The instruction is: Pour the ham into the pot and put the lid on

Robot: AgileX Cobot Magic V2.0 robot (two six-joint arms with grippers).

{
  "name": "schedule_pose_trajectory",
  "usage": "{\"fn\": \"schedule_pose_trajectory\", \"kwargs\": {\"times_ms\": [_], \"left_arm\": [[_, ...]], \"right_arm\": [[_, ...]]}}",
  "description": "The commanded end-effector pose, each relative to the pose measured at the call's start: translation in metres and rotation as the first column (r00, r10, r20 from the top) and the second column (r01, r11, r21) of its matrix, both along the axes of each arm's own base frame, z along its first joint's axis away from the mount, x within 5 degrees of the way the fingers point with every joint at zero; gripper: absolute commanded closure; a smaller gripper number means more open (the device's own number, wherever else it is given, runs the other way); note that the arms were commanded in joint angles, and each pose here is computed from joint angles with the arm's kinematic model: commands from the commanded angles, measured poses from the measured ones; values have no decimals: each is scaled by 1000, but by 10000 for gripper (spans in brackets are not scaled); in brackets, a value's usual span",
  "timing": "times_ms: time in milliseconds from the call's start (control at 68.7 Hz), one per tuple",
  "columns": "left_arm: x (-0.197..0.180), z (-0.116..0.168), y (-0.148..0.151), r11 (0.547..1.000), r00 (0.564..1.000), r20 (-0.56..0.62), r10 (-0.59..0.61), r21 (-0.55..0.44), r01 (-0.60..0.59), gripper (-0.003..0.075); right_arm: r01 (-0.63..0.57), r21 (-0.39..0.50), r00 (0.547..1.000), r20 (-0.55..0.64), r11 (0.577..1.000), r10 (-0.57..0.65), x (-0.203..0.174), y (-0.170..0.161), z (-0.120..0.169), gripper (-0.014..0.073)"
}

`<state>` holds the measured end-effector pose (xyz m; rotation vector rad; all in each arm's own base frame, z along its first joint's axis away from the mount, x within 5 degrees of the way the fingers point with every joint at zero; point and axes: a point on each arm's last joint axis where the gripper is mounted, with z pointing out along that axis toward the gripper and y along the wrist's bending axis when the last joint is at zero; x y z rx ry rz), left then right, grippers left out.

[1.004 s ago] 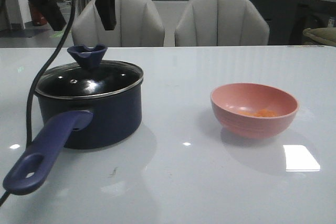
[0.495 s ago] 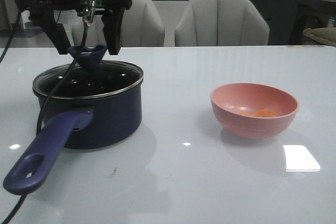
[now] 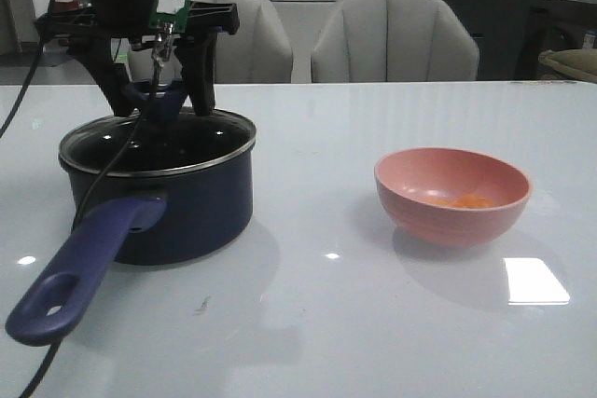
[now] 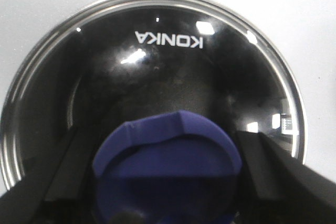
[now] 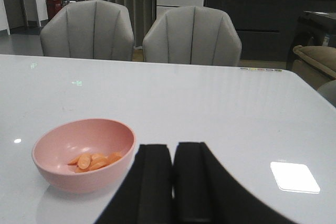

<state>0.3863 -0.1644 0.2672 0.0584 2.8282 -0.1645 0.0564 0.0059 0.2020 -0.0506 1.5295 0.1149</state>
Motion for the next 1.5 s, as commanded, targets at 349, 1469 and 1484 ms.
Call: {"fn": "schedule_pose_trajectory", "kwargs": {"times_ms": [349, 1469, 1484], "left_arm": [[-14, 57, 6, 999, 988, 156, -7, -44, 14, 493], [-58, 9, 207, 975, 942, 269, 203, 31, -218, 493], [-59, 7, 207, 975, 942, 265, 205, 31, -221, 493]], "right_arm": [[0, -4, 995, 103, 1000, 1, -3, 0, 10, 442], [0, -4, 995, 103, 1000, 1, -3, 0, 10, 442], [0, -4, 995, 103, 1000, 1, -3, 0, 10, 442]]}}
